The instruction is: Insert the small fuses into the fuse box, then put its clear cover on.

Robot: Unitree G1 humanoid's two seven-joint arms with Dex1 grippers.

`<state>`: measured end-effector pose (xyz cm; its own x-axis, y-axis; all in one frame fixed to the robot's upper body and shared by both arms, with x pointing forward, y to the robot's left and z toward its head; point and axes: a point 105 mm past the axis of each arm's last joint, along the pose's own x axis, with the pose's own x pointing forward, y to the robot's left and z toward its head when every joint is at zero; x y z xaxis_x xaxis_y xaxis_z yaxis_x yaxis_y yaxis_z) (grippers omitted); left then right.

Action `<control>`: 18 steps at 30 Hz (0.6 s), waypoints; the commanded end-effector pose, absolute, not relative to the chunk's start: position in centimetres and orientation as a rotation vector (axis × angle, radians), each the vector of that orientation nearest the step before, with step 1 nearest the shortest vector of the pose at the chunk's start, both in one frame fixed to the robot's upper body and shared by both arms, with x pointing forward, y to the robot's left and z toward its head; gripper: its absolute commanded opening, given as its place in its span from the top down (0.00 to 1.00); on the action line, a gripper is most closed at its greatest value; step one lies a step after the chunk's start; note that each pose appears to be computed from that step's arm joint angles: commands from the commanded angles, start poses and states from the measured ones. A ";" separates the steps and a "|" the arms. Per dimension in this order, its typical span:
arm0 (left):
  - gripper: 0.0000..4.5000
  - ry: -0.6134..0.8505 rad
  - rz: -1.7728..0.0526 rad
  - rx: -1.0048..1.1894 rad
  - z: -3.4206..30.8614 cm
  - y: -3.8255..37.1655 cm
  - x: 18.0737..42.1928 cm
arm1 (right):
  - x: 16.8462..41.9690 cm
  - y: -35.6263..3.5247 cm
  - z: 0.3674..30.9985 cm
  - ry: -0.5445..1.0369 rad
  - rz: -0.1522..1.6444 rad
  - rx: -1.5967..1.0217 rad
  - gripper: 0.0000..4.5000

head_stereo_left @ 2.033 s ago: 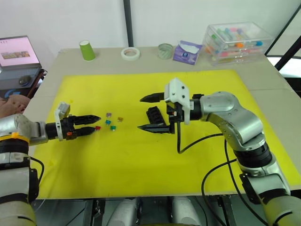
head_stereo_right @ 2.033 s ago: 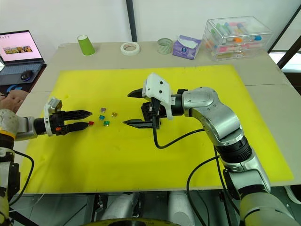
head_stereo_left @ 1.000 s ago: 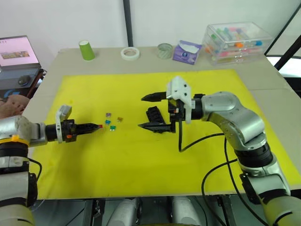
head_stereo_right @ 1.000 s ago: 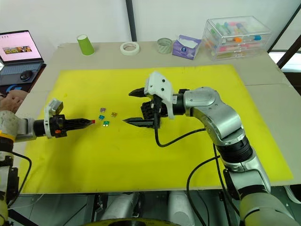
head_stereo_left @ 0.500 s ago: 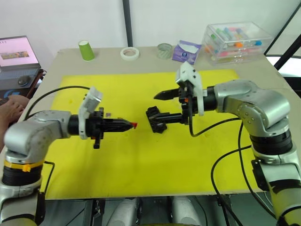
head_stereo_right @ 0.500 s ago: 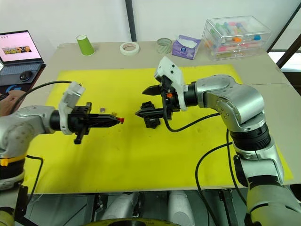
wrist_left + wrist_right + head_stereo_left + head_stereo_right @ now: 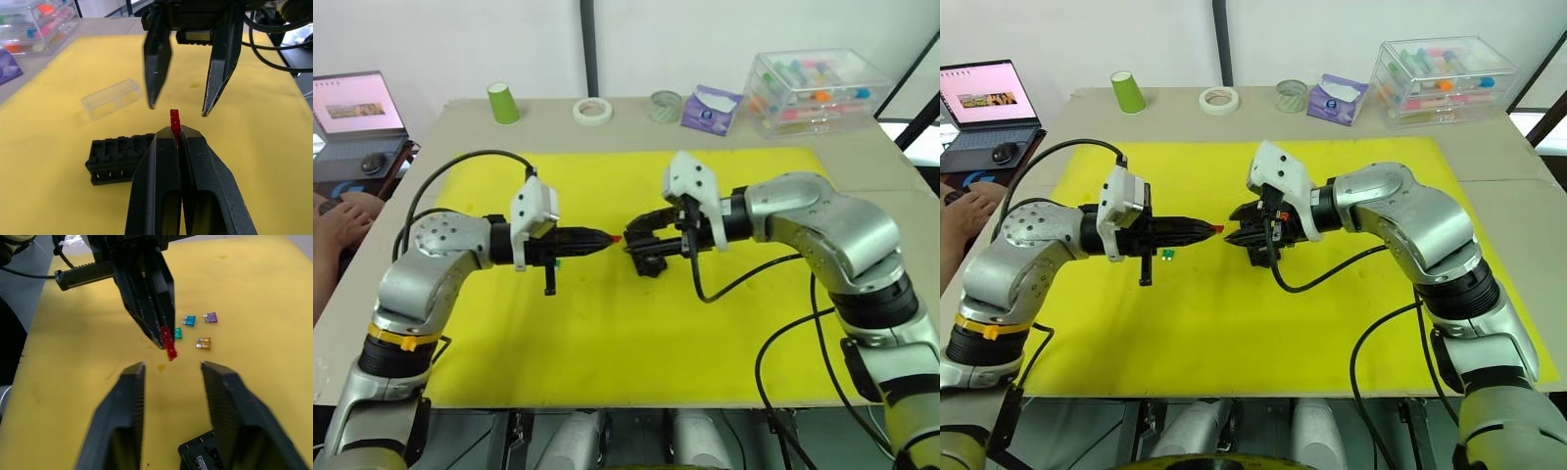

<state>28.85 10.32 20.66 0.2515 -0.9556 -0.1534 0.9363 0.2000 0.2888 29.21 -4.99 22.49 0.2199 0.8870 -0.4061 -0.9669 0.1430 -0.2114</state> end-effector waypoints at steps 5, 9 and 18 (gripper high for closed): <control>1.00 -0.094 -1.334 0.378 21.1 9.8 28.8 | 29.2 -4.4 23.2 0.135 1.347 -0.531 0.70; 1.00 -0.098 -1.342 0.385 21.1 9.6 28.7 | 29.2 -4.3 23.1 0.131 1.352 -0.545 0.70; 1.00 -0.098 -1.353 0.387 21.2 9.4 28.3 | 29.1 -4.3 23.1 0.132 1.368 -0.550 0.82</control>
